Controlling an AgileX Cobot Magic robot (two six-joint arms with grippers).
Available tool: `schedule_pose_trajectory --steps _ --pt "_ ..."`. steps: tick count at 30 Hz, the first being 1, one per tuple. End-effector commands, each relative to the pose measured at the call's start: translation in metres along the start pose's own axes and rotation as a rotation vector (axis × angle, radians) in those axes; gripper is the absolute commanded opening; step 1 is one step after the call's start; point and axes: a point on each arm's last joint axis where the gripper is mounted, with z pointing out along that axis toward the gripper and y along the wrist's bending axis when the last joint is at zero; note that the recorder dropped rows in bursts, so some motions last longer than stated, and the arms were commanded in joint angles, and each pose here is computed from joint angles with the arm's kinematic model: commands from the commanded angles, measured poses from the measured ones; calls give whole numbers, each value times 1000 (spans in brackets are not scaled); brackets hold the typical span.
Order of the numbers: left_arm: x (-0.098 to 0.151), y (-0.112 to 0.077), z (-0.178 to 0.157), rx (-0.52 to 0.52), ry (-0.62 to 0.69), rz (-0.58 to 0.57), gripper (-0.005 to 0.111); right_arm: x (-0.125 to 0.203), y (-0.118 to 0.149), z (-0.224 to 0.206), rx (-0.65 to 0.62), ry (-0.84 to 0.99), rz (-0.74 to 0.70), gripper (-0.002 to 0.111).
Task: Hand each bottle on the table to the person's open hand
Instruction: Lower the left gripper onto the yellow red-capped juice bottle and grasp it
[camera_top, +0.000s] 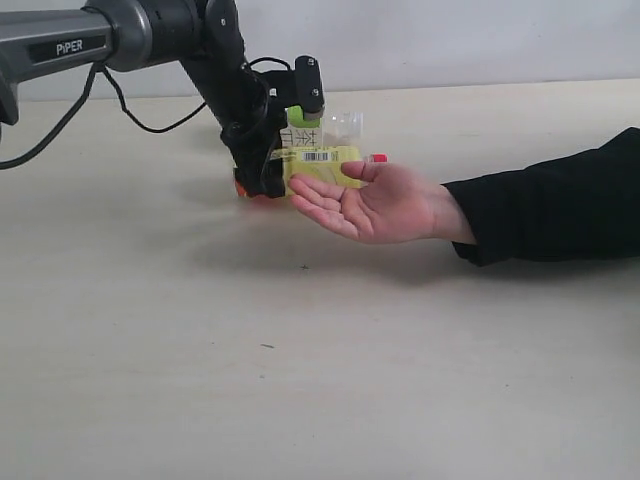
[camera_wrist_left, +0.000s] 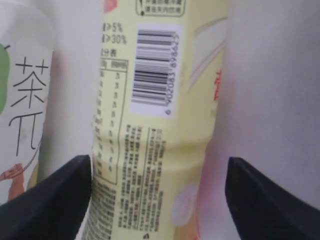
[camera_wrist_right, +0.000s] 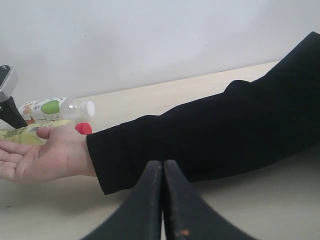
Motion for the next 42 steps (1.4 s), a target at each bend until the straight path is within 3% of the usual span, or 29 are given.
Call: schedule_pose_trajectory --steps 1,28,34,42 --pt "-2 2 5 -30 -21 -5 71 0 0 0 1 -10 -6 0" --pt "-1 -2 12 9 -25 -31 71 0 0 0 1 -10 -6 0" --pt "1 -2 20 10 -20 -32 52 0 0 0 1 -10 -6 0" --pt "0 -2 20 6 -25 -37 8 0 0 0 1 -10 -6 0"
